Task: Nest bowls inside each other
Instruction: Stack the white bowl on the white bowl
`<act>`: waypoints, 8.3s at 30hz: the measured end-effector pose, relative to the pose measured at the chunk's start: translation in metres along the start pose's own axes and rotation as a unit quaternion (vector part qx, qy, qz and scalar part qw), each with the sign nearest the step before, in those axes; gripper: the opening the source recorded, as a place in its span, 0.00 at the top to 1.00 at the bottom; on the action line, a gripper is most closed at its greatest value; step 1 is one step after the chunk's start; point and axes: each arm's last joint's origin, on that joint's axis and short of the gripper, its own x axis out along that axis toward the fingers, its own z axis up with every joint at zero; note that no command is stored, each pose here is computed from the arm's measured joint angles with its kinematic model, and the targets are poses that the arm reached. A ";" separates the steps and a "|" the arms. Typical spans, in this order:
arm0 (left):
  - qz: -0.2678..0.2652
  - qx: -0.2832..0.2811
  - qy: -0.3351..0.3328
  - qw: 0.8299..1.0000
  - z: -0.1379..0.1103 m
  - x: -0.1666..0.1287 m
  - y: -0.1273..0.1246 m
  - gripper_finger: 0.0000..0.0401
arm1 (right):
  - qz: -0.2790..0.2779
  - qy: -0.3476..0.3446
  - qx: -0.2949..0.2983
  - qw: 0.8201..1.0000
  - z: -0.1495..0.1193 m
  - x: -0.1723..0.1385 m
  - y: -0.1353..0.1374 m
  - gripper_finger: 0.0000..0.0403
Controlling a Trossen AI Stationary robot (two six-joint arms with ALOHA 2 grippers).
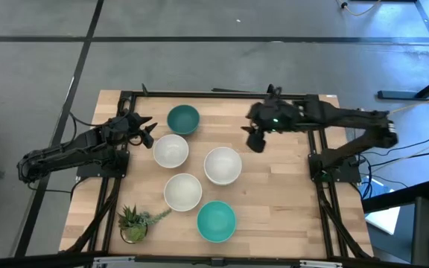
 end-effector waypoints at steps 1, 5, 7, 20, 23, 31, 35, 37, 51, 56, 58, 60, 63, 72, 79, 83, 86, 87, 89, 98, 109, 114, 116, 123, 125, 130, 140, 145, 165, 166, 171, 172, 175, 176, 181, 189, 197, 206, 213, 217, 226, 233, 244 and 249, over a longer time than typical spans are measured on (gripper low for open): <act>0.000 -0.001 -0.002 1.000 0.000 0.000 0.000 0.62 | -0.006 0.000 0.005 1.000 -0.009 -0.003 -0.001 0.49; -0.001 -0.003 -0.008 1.000 0.002 0.000 0.000 0.62 | -0.011 -0.028 0.028 0.999 -0.046 -0.010 -0.005 0.49; -0.001 -0.003 -0.008 1.000 0.002 0.000 0.000 0.62 | -0.002 -0.050 0.041 0.998 -0.064 -0.008 -0.007 0.49; -0.130 -0.012 -0.030 0.991 0.009 -0.001 -0.009 0.62 | 0.043 -0.196 0.130 0.971 -0.152 0.016 -0.017 0.49; -0.133 -0.006 -0.008 0.991 0.006 0.004 -0.010 0.62 | 0.047 -0.210 0.135 0.967 -0.153 0.015 -0.018 0.49; -0.137 -0.014 0.070 0.988 0.016 0.020 -0.019 0.62 | 0.044 -0.213 0.122 0.969 -0.153 0.014 -0.018 0.49; -0.131 0.001 0.112 0.985 0.040 0.017 -0.021 0.62 | 0.044 -0.212 0.121 0.969 -0.153 0.014 -0.018 0.49; -0.130 0.022 0.146 0.981 0.051 0.012 -0.022 0.62 | 0.043 -0.212 0.120 0.969 -0.153 0.014 -0.018 0.49; -0.063 -0.070 0.290 0.952 0.066 0.025 -0.033 0.62 | 0.028 -0.212 0.128 0.968 -0.152 0.016 -0.024 0.49; -0.040 -0.063 0.344 0.936 0.057 0.035 -0.036 0.62 | 0.033 -0.211 0.128 0.969 -0.152 0.017 -0.025 0.49; -0.045 -0.063 0.356 0.931 0.055 0.039 -0.038 0.62 | 0.033 -0.211 0.128 0.969 -0.152 0.017 -0.025 0.49; -0.049 -0.063 0.368 0.926 0.053 0.043 -0.040 0.62 | 0.033 -0.211 0.127 0.969 -0.152 0.017 -0.025 0.49; -0.041 -0.058 0.381 0.922 0.049 0.048 -0.042 0.62 | 0.034 -0.211 0.126 0.969 -0.152 0.017 -0.025 0.49; -0.023 -0.046 0.416 0.908 0.040 0.062 -0.046 0.62 | 0.036 -0.210 0.124 0.969 -0.152 0.017 -0.025 0.49; -0.013 -0.037 0.435 0.900 0.035 0.070 -0.049 0.62 | 0.036 -0.210 0.119 0.970 -0.152 0.017 -0.024 0.49; -0.011 -0.035 0.439 0.898 0.033 0.072 -0.050 0.62 | 0.036 -0.210 0.116 0.970 -0.152 0.017 -0.024 0.49; -0.010 -0.035 0.439 0.898 0.033 0.072 -0.050 0.62 | 0.036 -0.210 0.116 0.970 -0.152 0.016 -0.024 0.49; -0.010 -0.036 0.439 0.898 0.033 0.072 -0.050 0.62 | 0.036 -0.210 0.116 0.970 -0.152 0.016 -0.024 0.49; -0.010 -0.037 0.439 0.898 0.033 0.072 -0.050 0.64 | 0.036 -0.210 0.116 0.970 -0.152 0.016 -0.024 0.49; -0.012 -0.039 0.440 0.897 0.033 0.072 -0.050 0.89 | 0.036 -0.211 0.116 0.970 -0.152 0.016 -0.024 0.49; -0.011 -0.046 0.442 0.896 0.033 0.072 -0.050 0.99 | 0.036 -0.211 0.116 0.970 -0.152 0.016 -0.024 0.49; -0.015 -0.038 0.431 0.901 0.041 0.072 -0.048 0.99 | 0.036 -0.211 0.116 0.970 -0.152 0.016 -0.024 0.49; -0.014 -0.037 0.423 0.905 0.050 0.071 -0.046 0.99 | 0.036 -0.211 0.116 0.970 -0.152 0.016 -0.024 0.49; -0.082 -0.035 0.391 0.916 0.094 0.064 -0.049 1.00 | 0.036 -0.210 0.116 0.970 -0.152 0.017 -0.024 0.49; -0.144 -0.036 0.372 0.916 0.110 0.061 -0.054 1.00 | 0.035 -0.209 0.116 0.970 -0.152 0.017 -0.024 0.49; -0.235 -0.013 0.299 0.925 0.147 0.049 -0.071 1.00 | 0.035 -0.208 0.115 0.971 -0.152 0.017 -0.024 0.49; -0.286 0.033 0.252 0.924 0.178 0.063 -0.110 1.00 | 0.036 -0.211 0.118 0.970 -0.152 0.016 -0.024 0.49; -0.274 0.068 0.276 0.919 0.180 0.091 -0.133 1.00 | 0.038 -0.210 0.129 0.968 -0.152 0.016 -0.024 0.49; -0.280 0.132 0.351 0.884 0.150 0.162 -0.190 1.00 | 0.037 -0.204 0.127 0.970 -0.153 0.017 -0.024 0.49; -0.279 0.133 0.354 0.883 0.148 0.163 -0.191 1.00 | 0.037 -0.204 0.127 0.970 -0.153 0.017 -0.024 0.49; -0.278 0.134 0.359 0.881 0.145 0.166 -0.192 0.99 | 0.037 -0.203 0.126 0.970 -0.153 0.017 -0.024 0.49; -0.277 0.134 0.359 0.881 0.145 0.166 -0.192 0.98 | 0.037 -0.202 0.126 0.970 -0.153 0.017 -0.024 0.49; -0.277 0.133 0.359 0.881 0.145 0.166 -0.192 0.94 | 0.036 -0.201 0.126 0.971 -0.153 0.017 -0.025 0.49; -0.278 0.133 0.358 0.881 0.146 0.165 -0.192 0.93 | 0.037 -0.201 0.126 0.971 -0.153 0.017 -0.024 0.49; -0.278 0.133 0.358 0.881 0.146 0.164 -0.191 0.89 | 0.036 -0.198 0.125 0.972 -0.154 0.018 -0.024 0.49; -0.289 0.170 0.356 0.872 0.145 0.163 -0.190 0.77 | 0.036 -0.198 0.125 0.972 -0.154 0.018 -0.025 0.49; -0.257 0.212 0.341 0.879 0.149 0.159 -0.185 0.54 | 0.036 -0.197 0.124 0.972 -0.154 0.018 -0.025 0.49; -0.225 0.205 0.262 0.916 0.200 0.097 -0.142 0.52 | 0.035 -0.195 0.124 0.972 -0.155 0.018 -0.025 0.49; -0.233 0.201 0.241 0.921 0.216 0.044 -0.116 0.52 | 0.037 -0.198 0.126 0.971 -0.154 0.017 -0.024 0.49; -0.229 0.181 0.274 0.916 0.212 0.024 -0.111 0.52 | 0.039 -0.208 0.129 0.969 -0.152 0.017 -0.024 0.49; -0.216 0.160 0.374 0.888 0.175 0.013 -0.134 0.52 | 0.042 -0.218 0.133 0.966 -0.150 0.016 -0.024 0.49; -0.216 0.171 0.406 0.871 0.130 0.017 -0.154 0.53 | 0.045 -0.220 0.145 0.964 -0.150 0.015 -0.024 0.49; -0.305 0.167 0.383 0.856 0.083 0.023 -0.181 0.53 | 0.066 -0.216 0.154 0.962 -0.150 0.015 -0.023 0.49; -0.287 0.177 0.379 0.862 0.076 0.020 -0.184 0.53 | 0.081 -0.212 0.149 0.962 -0.150 0.015 -0.022 0.49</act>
